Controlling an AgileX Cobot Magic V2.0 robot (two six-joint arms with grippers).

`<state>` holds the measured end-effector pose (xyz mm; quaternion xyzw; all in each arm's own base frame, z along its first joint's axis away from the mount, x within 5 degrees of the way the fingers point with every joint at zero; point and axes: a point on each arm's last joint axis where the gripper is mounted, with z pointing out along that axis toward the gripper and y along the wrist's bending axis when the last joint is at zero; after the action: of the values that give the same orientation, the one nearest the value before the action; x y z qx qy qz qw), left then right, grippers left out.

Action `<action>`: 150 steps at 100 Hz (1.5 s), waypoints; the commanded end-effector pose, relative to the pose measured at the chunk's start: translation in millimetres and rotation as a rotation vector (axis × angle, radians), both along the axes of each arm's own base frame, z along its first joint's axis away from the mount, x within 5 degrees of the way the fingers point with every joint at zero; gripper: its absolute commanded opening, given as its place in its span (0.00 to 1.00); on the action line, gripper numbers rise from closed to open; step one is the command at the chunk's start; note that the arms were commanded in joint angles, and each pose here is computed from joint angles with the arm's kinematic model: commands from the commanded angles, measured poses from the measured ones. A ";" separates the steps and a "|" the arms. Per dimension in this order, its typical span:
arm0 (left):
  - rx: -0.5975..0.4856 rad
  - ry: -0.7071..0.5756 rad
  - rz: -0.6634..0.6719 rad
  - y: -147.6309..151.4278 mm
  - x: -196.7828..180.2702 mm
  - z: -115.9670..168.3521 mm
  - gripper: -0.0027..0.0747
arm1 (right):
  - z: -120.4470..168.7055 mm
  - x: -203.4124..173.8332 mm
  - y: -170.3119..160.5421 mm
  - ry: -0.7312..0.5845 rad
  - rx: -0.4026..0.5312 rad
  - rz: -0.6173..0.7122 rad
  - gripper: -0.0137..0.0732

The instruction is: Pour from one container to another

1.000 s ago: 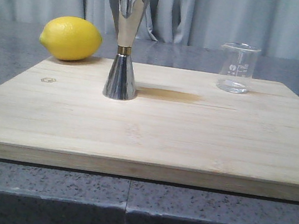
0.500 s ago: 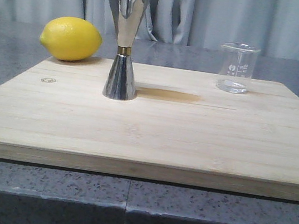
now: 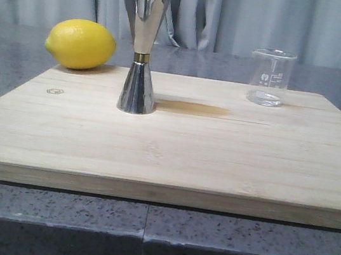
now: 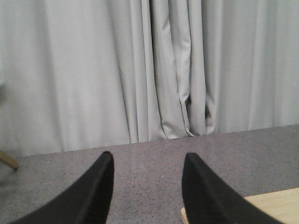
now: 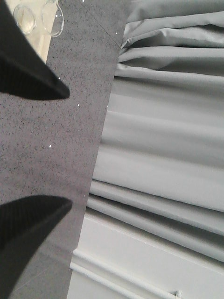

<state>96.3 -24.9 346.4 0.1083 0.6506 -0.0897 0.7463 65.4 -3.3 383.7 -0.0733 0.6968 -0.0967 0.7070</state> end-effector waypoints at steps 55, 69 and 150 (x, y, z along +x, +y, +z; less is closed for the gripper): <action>-0.041 -0.021 0.024 2.6 -0.7 9.5 0.01 | 17.6 -3.5 0.2 -0.106 -0.019 -0.001 0.08; -0.050 -0.021 0.023 2.6 -0.7 9.7 0.01 | 17.1 -3.5 0.1 -0.099 -0.019 -0.001 0.08; -0.060 -0.070 0.152 12.3 -34.5 -34.8 0.01 | -22.0 -75.6 -4.7 -0.142 -0.026 -0.044 0.08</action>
<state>61.3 -12.7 309.1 0.0505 0.6284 -0.0350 0.7754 -5.3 -8.1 355.2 -0.0590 0.6750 -0.1144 0.7265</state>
